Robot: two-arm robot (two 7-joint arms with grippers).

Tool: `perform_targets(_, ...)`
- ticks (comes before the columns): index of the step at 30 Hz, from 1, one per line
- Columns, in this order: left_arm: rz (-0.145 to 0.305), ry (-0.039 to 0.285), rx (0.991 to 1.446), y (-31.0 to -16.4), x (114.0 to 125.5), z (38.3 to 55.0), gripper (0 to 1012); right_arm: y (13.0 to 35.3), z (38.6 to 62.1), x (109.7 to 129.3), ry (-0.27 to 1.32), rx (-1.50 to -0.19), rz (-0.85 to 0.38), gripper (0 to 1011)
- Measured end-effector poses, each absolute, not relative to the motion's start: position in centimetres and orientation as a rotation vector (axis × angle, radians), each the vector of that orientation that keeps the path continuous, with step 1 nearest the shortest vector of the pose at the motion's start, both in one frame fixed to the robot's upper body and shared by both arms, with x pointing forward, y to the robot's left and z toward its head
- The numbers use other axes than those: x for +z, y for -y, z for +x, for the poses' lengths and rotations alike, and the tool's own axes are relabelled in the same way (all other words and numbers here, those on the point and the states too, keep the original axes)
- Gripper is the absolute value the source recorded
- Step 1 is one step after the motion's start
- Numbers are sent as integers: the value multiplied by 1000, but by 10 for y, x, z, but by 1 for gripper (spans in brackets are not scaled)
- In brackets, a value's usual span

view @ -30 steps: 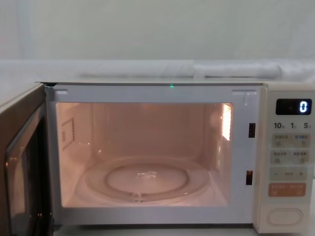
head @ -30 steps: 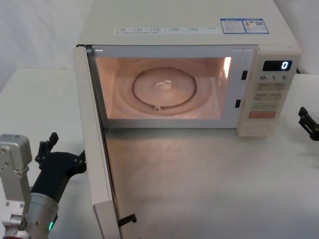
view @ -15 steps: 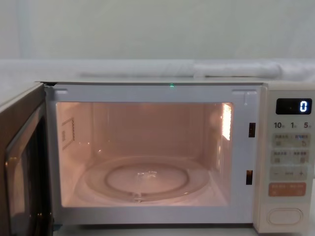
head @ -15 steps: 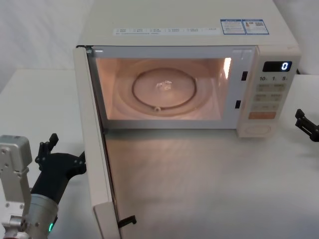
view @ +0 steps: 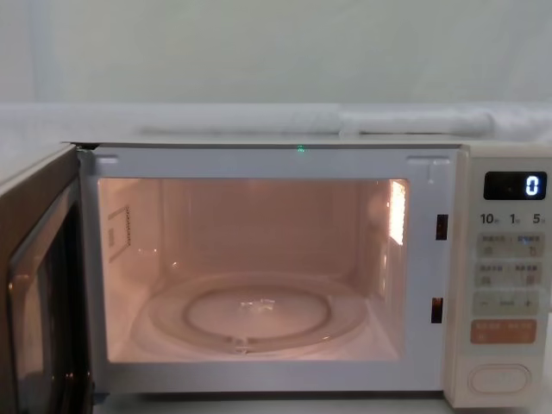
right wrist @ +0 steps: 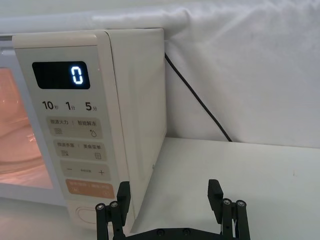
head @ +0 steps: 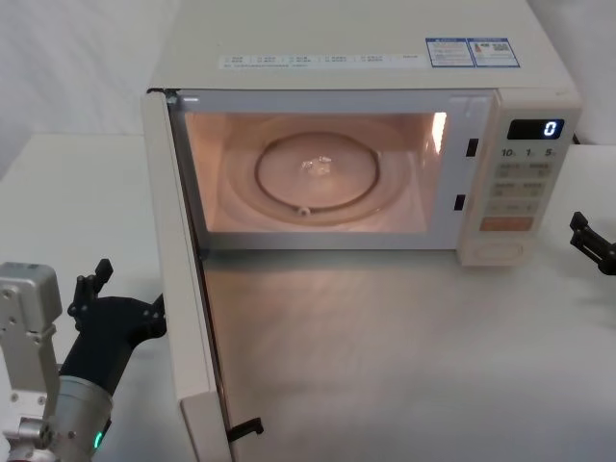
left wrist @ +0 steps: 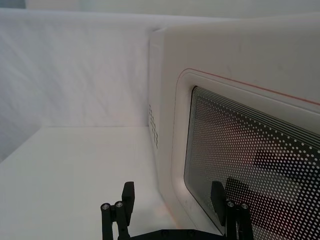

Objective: Press the button to open the microwave door with one hand; close the microwave door with the other hand.

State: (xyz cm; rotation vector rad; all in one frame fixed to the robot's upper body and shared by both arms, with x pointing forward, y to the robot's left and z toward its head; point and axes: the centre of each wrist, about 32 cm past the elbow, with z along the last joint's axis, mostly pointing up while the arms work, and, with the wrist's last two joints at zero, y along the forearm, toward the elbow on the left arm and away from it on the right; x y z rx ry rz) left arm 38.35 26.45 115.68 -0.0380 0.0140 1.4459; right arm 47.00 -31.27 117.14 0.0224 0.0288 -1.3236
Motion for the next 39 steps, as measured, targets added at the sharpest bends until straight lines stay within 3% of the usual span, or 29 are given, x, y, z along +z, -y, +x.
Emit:
perform_targets(26, -38, -14, 1446, -265, 1157, 384, 996, 313, 470, 1171, -29, -1323, 22, 1002)
perform_targets(33, -38, -14, 1446, -265, 1157, 384, 851, 313, 470, 1171, -29, -1323, 22, 1002)
perform_targets(39, -38, -14, 1446, -265, 1157, 384, 660, 313, 470, 1171, -29, -1324, 22, 1002)
